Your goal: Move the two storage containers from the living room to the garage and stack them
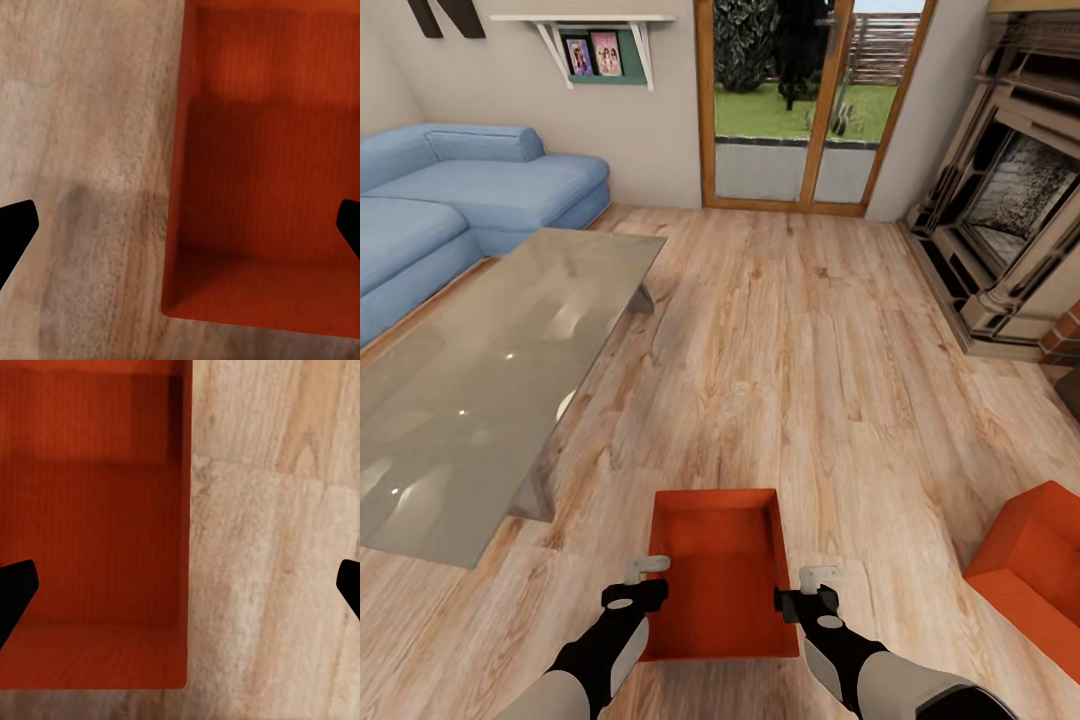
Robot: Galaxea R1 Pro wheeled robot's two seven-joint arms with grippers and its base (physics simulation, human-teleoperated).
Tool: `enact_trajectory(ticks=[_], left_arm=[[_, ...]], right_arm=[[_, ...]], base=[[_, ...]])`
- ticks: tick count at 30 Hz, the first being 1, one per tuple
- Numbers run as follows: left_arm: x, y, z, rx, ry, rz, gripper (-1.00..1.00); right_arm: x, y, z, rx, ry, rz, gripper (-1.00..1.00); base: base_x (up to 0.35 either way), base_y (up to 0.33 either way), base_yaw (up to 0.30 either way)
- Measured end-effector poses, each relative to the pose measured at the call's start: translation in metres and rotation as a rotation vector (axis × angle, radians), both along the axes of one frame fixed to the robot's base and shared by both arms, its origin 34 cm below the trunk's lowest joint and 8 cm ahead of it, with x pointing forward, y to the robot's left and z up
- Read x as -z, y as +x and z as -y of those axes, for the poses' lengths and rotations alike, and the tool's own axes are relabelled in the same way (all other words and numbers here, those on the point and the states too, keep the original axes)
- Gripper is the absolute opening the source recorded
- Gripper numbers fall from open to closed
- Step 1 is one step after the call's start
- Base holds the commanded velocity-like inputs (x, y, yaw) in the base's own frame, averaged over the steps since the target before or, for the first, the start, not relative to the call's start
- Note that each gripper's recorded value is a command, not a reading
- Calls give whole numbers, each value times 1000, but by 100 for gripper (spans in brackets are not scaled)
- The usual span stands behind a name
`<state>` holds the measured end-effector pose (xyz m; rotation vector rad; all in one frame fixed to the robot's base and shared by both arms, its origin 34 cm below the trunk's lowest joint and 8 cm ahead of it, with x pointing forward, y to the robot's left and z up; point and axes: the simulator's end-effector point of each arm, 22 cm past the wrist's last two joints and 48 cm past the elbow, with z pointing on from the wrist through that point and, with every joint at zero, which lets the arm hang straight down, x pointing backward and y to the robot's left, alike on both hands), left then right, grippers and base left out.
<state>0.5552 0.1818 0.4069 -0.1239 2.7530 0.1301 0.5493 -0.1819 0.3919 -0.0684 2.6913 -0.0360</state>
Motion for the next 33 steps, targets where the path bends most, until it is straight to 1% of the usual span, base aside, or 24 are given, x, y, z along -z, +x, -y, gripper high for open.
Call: enact_trajectory(ticks=[18,21,23,24,26,28,33], left_arm=[[33,-2,-1,6,3,5,100],[39,-2,-5,10,11,7,100],[43,-2,-12,12,21,7,100],[46,-2,-19,13,31,7,100],[49,0,-24,14,39,13,100],[50,4,-25,17,42,25,100],[59,5,-25,19,42,31,100]], right_arm=[[33,-3,0,0,1,2,100],[39,-4,0,0,1,2,100],[43,-4,0,0,1,2,100],[45,-4,0,0,1,2,100],[49,-5,0,0,0,2,100],[53,-6,0,0,0,2,100],[63,-7,0,0,0,2,100]], base=[[0,0,0],[0,0,0],[0,0,0],[0,0,0],[0,0,0],[0,0,0],[0,0,0]])
